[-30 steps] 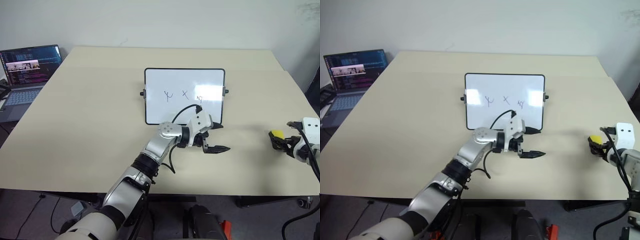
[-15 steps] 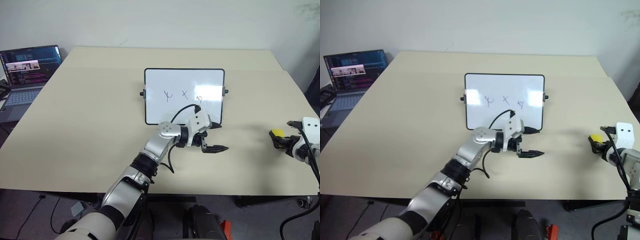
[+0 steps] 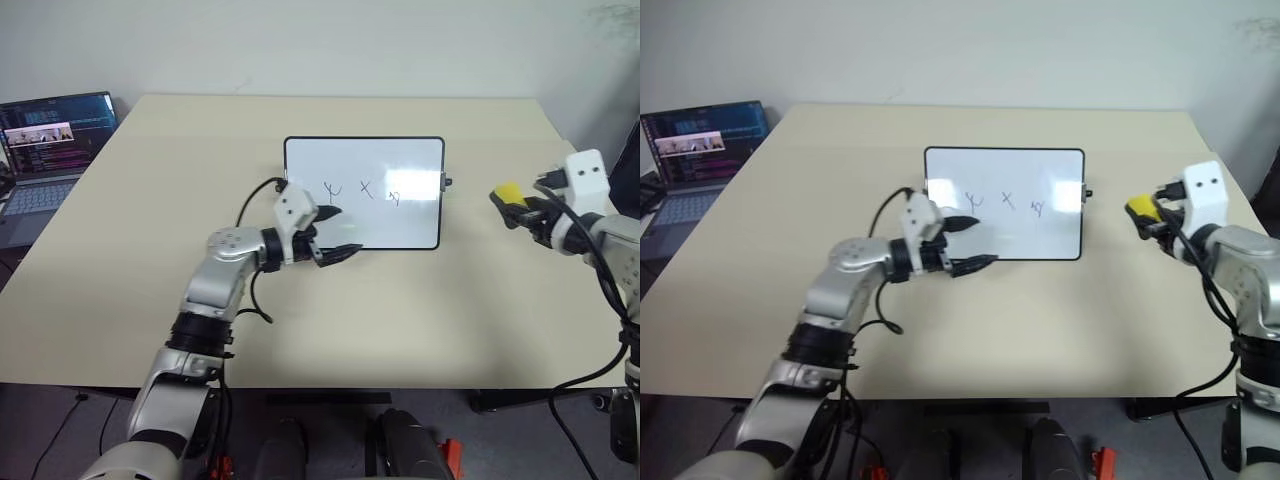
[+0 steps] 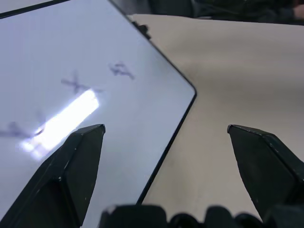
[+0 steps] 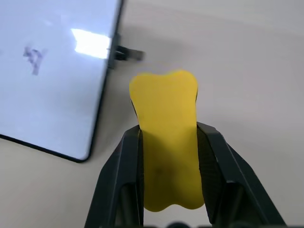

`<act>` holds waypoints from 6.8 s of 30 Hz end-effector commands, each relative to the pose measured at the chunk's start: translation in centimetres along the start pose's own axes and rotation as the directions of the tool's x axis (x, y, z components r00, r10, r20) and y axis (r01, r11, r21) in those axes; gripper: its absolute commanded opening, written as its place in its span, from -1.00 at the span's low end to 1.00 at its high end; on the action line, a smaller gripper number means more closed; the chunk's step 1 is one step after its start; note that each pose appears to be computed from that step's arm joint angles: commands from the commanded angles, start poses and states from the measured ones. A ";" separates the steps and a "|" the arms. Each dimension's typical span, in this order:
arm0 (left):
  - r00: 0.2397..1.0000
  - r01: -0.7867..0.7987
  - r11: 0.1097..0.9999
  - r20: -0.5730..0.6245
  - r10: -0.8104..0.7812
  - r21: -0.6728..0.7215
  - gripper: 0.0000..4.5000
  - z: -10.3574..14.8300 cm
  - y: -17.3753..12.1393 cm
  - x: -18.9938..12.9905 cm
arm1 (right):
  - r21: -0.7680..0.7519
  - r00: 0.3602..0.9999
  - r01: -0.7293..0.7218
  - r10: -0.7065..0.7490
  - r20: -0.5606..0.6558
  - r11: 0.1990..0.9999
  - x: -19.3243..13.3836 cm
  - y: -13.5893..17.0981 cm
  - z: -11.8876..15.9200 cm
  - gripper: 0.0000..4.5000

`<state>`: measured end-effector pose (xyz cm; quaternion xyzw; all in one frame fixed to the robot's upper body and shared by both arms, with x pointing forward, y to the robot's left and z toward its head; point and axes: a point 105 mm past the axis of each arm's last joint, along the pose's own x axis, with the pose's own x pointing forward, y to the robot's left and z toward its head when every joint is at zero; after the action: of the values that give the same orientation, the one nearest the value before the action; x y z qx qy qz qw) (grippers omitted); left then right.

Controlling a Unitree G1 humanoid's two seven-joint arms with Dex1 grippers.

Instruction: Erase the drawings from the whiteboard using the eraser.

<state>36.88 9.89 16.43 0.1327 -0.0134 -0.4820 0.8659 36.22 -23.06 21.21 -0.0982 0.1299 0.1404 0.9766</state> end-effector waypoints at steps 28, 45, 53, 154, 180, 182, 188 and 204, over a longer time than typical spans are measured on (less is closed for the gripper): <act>0.964 -0.265 0.961 0.025 0.264 0.080 1.00 2.0 3.6 -5.4 | -0.194 0.821 -0.269 0.330 0.467 0.943 1.9 9.5 11.8 -0.49; 0.974 -0.225 0.966 -0.009 0.228 0.127 1.00 2.6 3.3 -5.5 | -0.398 0.722 -0.331 0.501 0.477 0.856 3.9 16.3 15.6 -0.49; 0.975 -0.212 0.970 -0.044 0.219 0.122 1.00 1.6 3.1 -5.4 | -0.489 0.711 -0.358 0.572 0.409 0.795 6.1 20.1 14.4 -0.49; 0.972 -0.187 0.968 -0.111 0.207 0.168 1.00 2.1 3.5 -7.1 | -0.541 0.732 -0.421 0.625 0.271 0.728 4.6 16.7 8.1 -0.50; 0.976 -0.137 0.957 -0.129 0.174 0.254 1.00 3.8 4.6 -7.3 | -0.627 0.932 -0.227 0.353 0.082 0.745 3.0 3.9 5.4 -0.50; 0.976 -0.133 0.956 -0.131 0.171 0.260 1.00 3.9 4.6 -7.2 | -0.628 0.932 -0.228 0.353 0.079 0.744 3.1 3.9 5.3 -0.50; 0.979 -0.112 0.953 -0.134 0.155 0.281 1.00 4.3 4.8 -6.9 | -0.633 0.932 -0.244 0.357 0.055 0.735 3.5 4.0 4.5 -0.50; 0.981 -0.094 0.953 -0.134 0.137 0.289 1.00 4.3 4.9 -6.7 | -0.651 0.937 -0.292 0.346 -0.048 0.701 2.4 3.1 3.6 -0.50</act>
<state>36.75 17.11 21.04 0.2737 -0.0001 -0.4134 0.8684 38.64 -18.90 22.07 -0.3851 0.0666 0.3485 0.8520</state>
